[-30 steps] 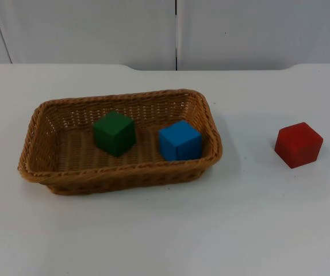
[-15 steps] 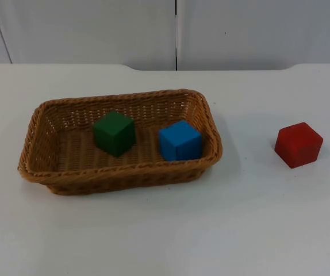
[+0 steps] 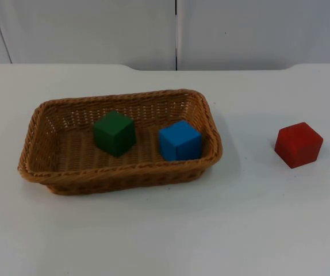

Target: Pick up one cube with each hand and place exactly two cubes into the same basket, leaving the remaining cube outside.

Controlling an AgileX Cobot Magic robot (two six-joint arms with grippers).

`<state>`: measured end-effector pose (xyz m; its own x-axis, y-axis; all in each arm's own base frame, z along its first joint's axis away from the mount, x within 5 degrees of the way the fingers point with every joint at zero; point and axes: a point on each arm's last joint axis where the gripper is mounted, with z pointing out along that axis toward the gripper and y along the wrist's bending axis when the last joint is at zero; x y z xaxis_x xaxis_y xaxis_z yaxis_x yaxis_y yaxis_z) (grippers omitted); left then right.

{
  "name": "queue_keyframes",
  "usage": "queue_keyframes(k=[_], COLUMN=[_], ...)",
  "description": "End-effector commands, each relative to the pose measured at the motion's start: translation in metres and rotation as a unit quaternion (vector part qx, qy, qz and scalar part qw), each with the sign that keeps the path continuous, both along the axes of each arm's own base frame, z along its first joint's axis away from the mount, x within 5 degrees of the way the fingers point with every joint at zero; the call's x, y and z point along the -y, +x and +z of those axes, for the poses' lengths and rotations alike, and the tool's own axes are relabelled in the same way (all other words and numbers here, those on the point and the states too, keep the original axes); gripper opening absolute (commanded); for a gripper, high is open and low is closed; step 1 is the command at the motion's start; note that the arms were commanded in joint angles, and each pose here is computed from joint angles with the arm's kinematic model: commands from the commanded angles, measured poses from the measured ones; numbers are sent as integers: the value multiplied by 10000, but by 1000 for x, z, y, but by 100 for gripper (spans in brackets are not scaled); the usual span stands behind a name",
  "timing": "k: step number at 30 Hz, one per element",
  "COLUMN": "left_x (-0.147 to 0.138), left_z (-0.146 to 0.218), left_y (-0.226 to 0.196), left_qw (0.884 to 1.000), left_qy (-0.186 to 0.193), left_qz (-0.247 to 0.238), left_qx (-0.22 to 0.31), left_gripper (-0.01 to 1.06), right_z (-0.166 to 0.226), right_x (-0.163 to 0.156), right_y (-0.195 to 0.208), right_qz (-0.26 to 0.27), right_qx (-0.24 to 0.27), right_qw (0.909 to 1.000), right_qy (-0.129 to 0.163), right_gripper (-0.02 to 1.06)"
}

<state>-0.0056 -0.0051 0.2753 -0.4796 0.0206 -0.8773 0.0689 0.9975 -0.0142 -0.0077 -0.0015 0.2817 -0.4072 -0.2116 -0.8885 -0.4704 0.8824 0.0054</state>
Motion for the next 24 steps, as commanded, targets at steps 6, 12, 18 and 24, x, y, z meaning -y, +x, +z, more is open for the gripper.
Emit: queue_keyframes(k=[6, 12, 18, 24], left_x=[0, 0, 0, 0], left_z=[-1, -1, -1, -1], left_y=[1, 1, 1, 1], left_qw=[10000, 10000, 10000, 10000], left_qy=[-11, -11, -3, -3], left_qz=[43, 43, 33, 33], left_qx=[41, 41, 42, 42], left_gripper=[105, 105, 105, 105], right_z=[-2, -2, -2, -2], right_x=[-1, -2, -2, -3], right_y=[0, 0, 0, 0], right_qz=[-542, -1020, -1415, -1787], right_qx=[-4, -3, -2, -2], right_qw=[9985, 9948, 9899, 9839], right_qy=[20, 20, 20, 20], right_gripper=[105, 105, 105, 105])
